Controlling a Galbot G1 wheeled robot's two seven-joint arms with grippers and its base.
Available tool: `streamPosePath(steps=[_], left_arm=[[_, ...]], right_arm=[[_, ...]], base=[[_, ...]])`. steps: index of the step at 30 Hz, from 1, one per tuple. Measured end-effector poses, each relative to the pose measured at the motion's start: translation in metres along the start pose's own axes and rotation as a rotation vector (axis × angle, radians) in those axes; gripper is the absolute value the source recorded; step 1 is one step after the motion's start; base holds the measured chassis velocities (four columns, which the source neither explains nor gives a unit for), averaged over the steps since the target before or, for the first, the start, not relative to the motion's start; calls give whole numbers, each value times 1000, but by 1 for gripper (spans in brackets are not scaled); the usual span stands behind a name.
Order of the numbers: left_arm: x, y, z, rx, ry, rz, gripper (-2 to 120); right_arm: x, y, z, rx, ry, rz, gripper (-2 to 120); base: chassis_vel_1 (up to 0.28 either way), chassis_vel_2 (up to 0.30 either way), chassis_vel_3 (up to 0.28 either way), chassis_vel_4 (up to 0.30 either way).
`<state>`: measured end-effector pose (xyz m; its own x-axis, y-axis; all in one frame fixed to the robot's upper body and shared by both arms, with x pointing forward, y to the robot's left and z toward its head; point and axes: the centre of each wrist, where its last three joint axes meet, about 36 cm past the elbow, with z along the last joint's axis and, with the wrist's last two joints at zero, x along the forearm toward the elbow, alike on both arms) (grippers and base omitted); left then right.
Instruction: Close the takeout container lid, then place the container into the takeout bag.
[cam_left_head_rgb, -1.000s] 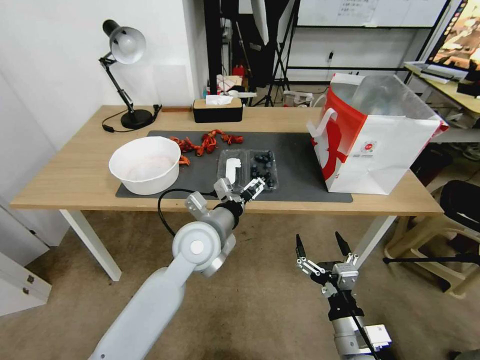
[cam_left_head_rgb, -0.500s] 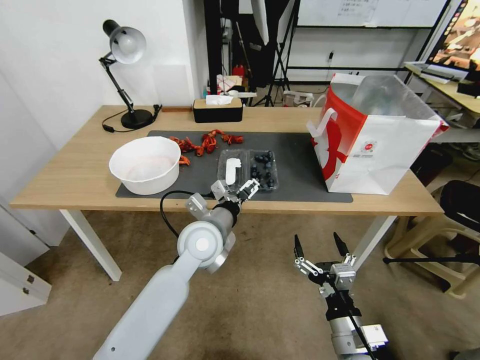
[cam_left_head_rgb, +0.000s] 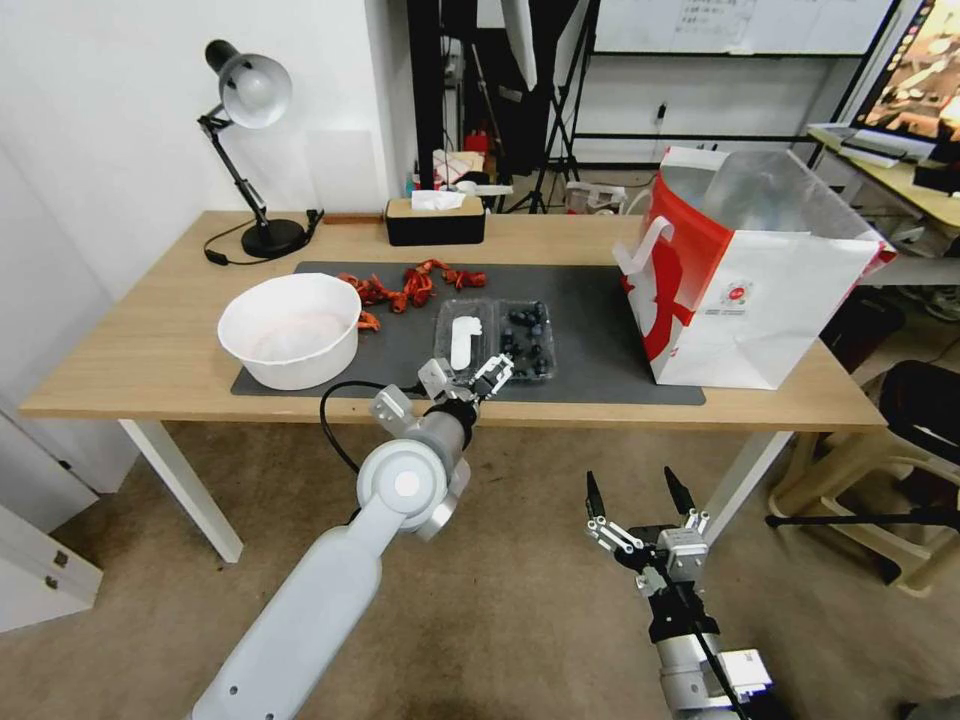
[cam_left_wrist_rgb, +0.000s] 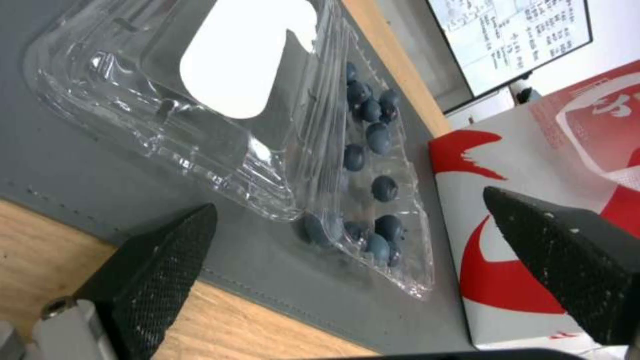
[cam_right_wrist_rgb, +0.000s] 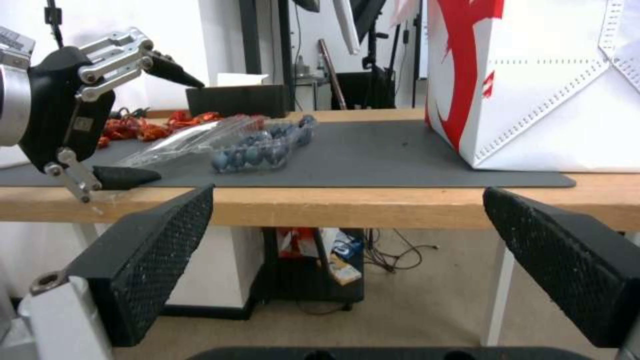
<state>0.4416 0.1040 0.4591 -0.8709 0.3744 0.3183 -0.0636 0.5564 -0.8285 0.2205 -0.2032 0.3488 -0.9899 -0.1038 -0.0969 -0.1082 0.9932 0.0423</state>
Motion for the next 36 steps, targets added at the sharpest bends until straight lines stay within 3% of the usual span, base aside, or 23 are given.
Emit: streamPosePath(steps=[15,27,30,34,36], left_arm=[[-7,0,2,64,-49,6,100],[1,3,2,91,-103,110,100],[3,4,3,76,-113,142,100],[5,12,8,-59,-160,208,100],[4,14,9,-82,-168,216,100]], right_arm=[[3,2,1,0,5,-1,100],[7,7,3,0,7,-6,100],[8,8,3,0,8,-6,100],[9,8,1,3,6,-7,100],[10,9,1,3,6,-7,100]], base=[[0,0,0,0],[0,0,0,0],[0,0,0,0],[0,0,0,0],[0,0,0,0]])
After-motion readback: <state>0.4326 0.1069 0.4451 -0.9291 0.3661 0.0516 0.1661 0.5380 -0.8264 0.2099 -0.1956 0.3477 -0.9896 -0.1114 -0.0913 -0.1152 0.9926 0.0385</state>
